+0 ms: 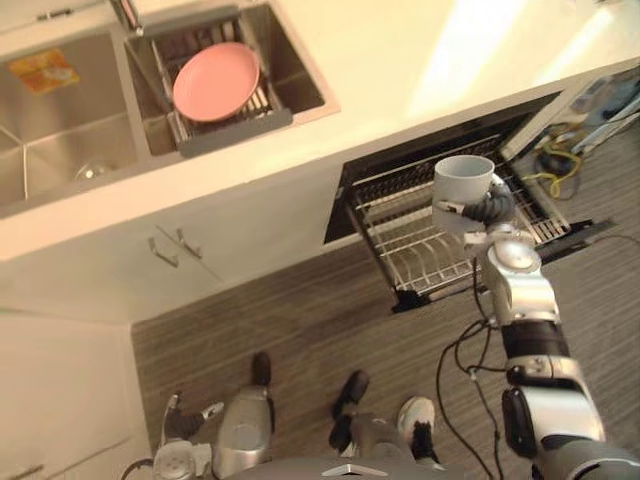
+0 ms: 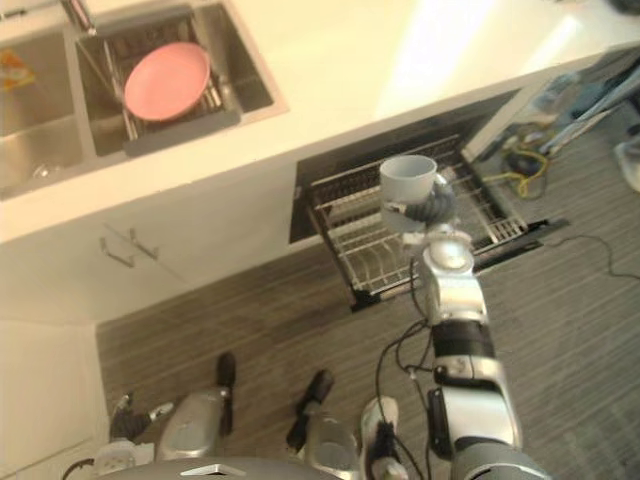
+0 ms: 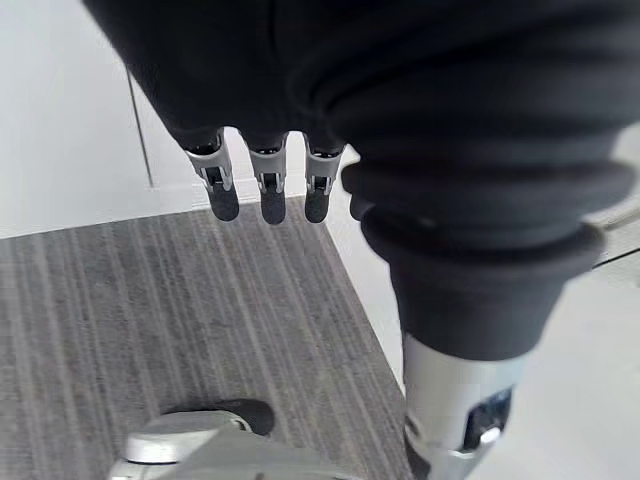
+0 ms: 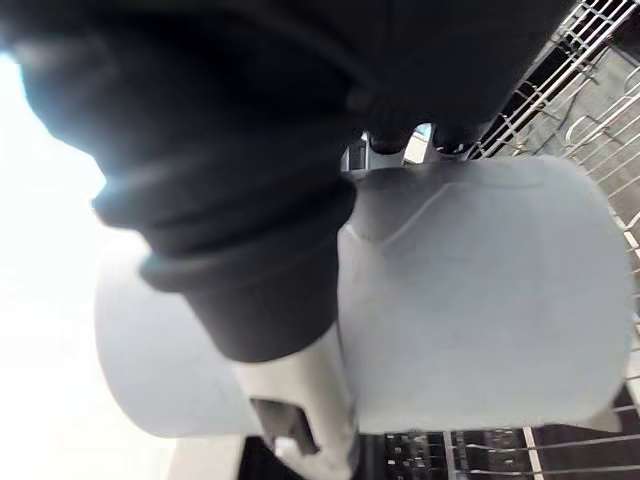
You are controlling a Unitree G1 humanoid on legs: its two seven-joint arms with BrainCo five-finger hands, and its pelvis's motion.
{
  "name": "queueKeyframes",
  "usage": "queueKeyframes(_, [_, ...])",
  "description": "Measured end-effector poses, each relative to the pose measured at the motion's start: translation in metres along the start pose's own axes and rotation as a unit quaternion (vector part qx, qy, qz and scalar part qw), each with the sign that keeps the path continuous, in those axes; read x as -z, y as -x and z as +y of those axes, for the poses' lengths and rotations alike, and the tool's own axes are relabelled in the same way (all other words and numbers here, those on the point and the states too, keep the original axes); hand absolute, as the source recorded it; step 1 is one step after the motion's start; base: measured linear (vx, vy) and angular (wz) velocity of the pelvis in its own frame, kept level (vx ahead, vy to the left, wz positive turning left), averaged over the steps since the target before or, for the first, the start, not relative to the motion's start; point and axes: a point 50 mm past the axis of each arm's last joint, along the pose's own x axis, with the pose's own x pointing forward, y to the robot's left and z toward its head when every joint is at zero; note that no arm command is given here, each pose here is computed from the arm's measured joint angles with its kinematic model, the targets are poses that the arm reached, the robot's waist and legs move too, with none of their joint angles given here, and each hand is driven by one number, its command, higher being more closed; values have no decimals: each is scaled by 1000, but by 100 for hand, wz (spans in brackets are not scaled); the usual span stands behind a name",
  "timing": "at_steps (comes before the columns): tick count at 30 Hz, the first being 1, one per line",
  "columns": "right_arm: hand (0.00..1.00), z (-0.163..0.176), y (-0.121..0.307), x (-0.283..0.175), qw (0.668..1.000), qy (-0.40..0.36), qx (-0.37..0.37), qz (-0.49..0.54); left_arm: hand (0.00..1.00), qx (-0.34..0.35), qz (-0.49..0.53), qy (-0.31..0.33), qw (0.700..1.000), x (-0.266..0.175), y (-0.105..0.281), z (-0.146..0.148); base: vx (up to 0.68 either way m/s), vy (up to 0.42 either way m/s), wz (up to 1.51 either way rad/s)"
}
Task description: Walk over to the sink, pick up the cup, carry it to the dishwasher, place the cup inside the dishwasher, then close the dishwasher door
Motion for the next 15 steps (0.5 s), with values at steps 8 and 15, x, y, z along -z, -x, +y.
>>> queueKeyframes(8, [100,-31,-23,-9,998,45,11,47,0,9,-8,5,1000,-2,1,-3,-10,44,14])
queueKeyframes(15, [100,-45,-35,-17,993,75,2,88,0,42,-16,-7,999,-4,2,-12,-42,33,7])
